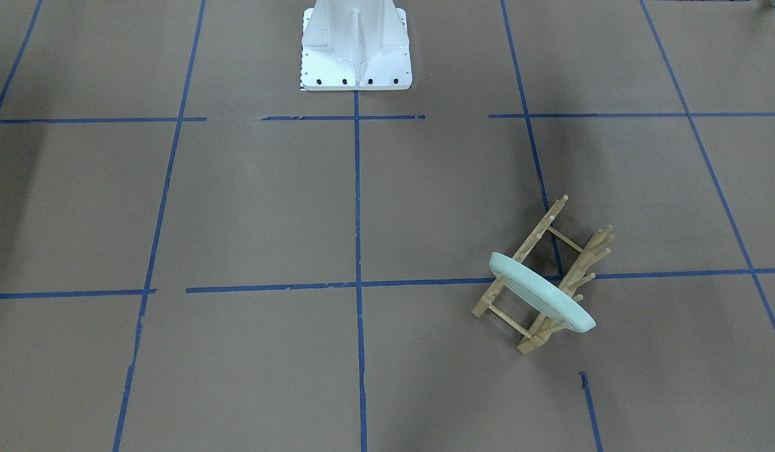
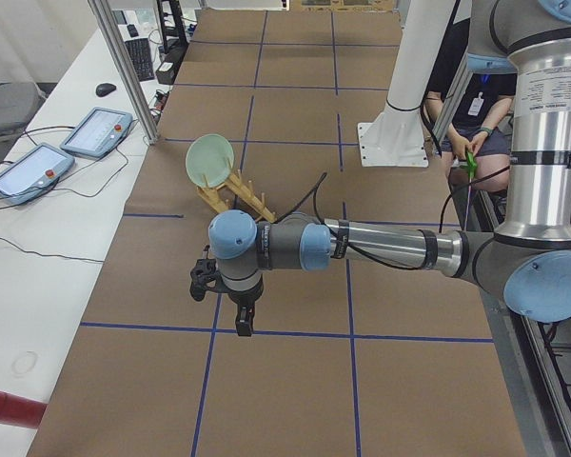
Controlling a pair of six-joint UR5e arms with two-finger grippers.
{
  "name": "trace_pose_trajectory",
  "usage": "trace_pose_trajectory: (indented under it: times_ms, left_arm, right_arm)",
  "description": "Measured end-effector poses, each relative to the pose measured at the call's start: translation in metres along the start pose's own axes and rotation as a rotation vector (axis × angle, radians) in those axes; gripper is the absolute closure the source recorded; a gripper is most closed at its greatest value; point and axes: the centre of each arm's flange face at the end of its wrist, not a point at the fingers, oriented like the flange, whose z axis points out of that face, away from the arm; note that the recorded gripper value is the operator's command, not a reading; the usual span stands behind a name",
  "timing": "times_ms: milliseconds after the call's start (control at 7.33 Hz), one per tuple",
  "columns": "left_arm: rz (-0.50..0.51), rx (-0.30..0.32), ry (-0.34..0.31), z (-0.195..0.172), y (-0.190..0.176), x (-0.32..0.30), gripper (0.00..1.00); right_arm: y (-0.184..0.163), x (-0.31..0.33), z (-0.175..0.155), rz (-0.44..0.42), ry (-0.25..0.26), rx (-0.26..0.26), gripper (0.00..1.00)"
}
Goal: Place plate on table
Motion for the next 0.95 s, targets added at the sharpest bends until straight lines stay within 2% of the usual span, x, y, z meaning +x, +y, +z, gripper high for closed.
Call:
trace_pose_trajectory:
  times_ms: [273,409,818,955]
  left_arm:
    - [0.015,0.016,0.000,-0.012,-0.006,0.012,0.00]
    - [0.043,0.048,0.001,-0.029,-0.022,0.027,0.00]
    - [0.180,0.209,0.009,-0.122,-0.110,0.125,0.00]
    - [0.154,0.259,0.045,-0.143,-0.127,0.159,0.00]
  right_arm:
    - [0.000,0.000,0.000,0.000,0.000,0.000,0.00]
    - [0.000,0.000,0.000,0.000,0.000,0.000,0.00]
    - [0.000,0.000,0.000,0.000,0.000,0.000,0.00]
    - [0.000,0.000,0.000,0.000,0.000,0.000,0.00]
